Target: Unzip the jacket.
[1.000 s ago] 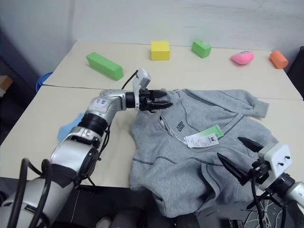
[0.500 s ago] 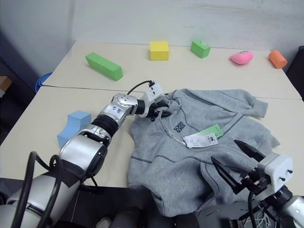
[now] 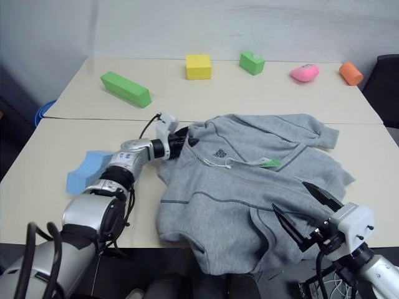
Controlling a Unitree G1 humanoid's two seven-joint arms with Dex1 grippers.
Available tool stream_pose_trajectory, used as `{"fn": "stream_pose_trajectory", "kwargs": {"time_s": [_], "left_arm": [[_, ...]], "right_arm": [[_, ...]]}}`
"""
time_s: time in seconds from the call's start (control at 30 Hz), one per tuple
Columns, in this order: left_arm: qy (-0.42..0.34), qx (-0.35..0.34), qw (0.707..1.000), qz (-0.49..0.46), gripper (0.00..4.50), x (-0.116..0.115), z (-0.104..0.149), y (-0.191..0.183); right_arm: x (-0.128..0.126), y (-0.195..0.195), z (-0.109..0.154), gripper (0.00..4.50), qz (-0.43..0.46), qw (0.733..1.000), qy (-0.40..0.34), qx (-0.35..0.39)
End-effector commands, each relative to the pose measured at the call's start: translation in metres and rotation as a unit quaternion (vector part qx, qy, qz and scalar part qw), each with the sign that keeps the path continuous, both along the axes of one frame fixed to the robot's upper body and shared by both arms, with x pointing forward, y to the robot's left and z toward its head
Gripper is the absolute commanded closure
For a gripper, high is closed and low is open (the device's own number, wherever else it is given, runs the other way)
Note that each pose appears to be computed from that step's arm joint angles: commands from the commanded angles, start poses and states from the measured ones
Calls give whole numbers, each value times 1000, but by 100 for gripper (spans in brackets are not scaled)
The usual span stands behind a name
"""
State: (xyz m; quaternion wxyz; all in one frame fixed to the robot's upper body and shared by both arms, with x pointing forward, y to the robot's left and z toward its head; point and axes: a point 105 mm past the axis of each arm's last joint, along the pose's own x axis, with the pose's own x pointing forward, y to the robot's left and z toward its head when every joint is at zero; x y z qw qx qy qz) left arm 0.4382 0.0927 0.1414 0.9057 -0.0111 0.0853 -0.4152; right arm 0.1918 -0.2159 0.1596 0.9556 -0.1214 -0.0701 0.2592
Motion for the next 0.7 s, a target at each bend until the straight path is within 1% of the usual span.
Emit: {"fn": "stream_pose_trajectory", "kwargs": {"time_s": [0.03, 0.13, 0.27, 0.33, 0.37, 0.47, 0.53, 0.63, 0.7], "left_arm": [[-19, -49, 997, 59, 449, -4, 27, 38], [-25, -48, 996, 73, 449, -26, 40, 53], [-7, -53, 994, 99, 449, -51, 52, 76], [-22, 34, 996, 80, 449, -70, 48, 82], [-10, 35, 996, 84, 449, -79, 47, 84], [41, -18, 993, 110, 449, -94, 46, 91], [60, 6, 993, 100, 449, -108, 34, 93], [77, 16, 993, 90, 449, -119, 27, 94], [103, 21, 993, 48, 449, -133, 24, 90]], "right_arm": [[-2, 1, 4, 0, 16, 1000, -10, -17], [-2, 0, 1, 0, 22, 999, 2, -25], [0, -5, -5, 0, 25, 999, 22, -39], [4, -13, -10, 0, 9, 998, 42, -50], [7, -18, -11, 0, -4, 998, 50, -48], [15, -33, -11, 0, -34, 997, 63, -33], [20, -45, -12, 0, -54, 995, 79, -30], [25, -58, -10, 0, -69, 993, 94, -27], [29, -66, -4, 0, -75, 992, 96, -22]]}}
